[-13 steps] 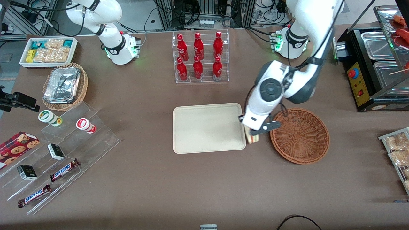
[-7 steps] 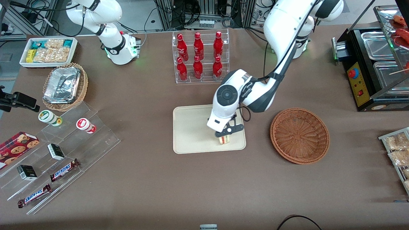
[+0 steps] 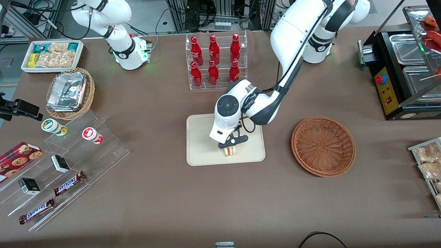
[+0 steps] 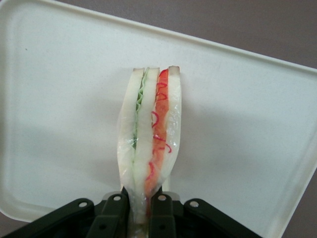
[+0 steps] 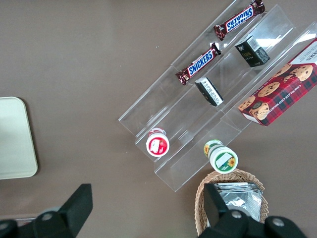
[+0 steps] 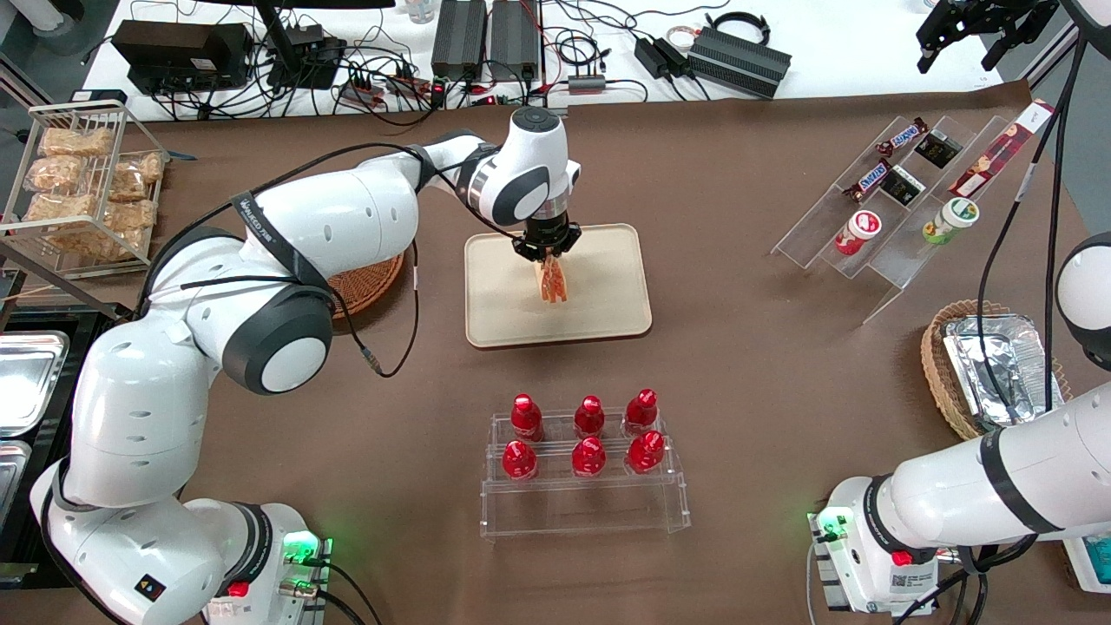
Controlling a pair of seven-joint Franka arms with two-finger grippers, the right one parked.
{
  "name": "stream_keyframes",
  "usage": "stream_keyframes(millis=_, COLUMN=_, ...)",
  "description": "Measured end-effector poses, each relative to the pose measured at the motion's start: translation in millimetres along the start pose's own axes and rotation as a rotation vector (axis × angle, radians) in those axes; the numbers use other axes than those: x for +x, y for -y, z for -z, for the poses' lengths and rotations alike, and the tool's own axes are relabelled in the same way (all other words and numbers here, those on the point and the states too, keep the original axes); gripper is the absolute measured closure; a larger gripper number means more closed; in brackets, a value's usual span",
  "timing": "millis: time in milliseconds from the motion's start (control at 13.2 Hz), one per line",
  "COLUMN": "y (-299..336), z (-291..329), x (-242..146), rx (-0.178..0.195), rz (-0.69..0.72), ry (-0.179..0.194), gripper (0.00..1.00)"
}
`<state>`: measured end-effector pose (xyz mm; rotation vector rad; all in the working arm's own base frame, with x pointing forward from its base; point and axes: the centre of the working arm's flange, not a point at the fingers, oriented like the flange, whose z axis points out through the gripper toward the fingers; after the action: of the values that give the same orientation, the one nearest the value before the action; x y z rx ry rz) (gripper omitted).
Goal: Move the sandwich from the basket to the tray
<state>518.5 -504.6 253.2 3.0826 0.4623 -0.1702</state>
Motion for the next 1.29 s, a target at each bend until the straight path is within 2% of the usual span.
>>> stream_keyframes(millis=151, y=-2, z=-6, x=-3, rx=0.005, rz=0.014, ry=0.008, gripper=0.84)
stream_keyframes(millis=227, y=-1, z=-9, x=-3, rx=0.008, rz=0.016, ry=0.011, gripper=0.77)
stream_keyframes(millis=454, y=-3, z=-8, x=-2, rx=0.003, rz=0.017, ry=0.009, gripper=0.47)
stream_keyframes(millis=756, y=-11, z=34, x=3, rx=-0.054, rz=0.008, ry=-0.029, gripper=0.02)
stream_keyframes(millis=832, y=-9, z=52, x=3, rx=-0.058, rz=-0.01, ry=-0.038, gripper=0.0)
stream_keyframes(millis=908, y=-4, z=68, x=3, rx=-0.039, rz=-0.035, ry=-0.043, gripper=0.0)
stream_keyframes(millis=1134, y=22, z=103, x=9, rx=0.08, rz=-0.056, ry=-0.074, gripper=0.0)
stream_keyframes(millis=1286, y=47, z=119, x=34, rx=0.108, rz=-0.056, ry=-0.096, gripper=0.0)
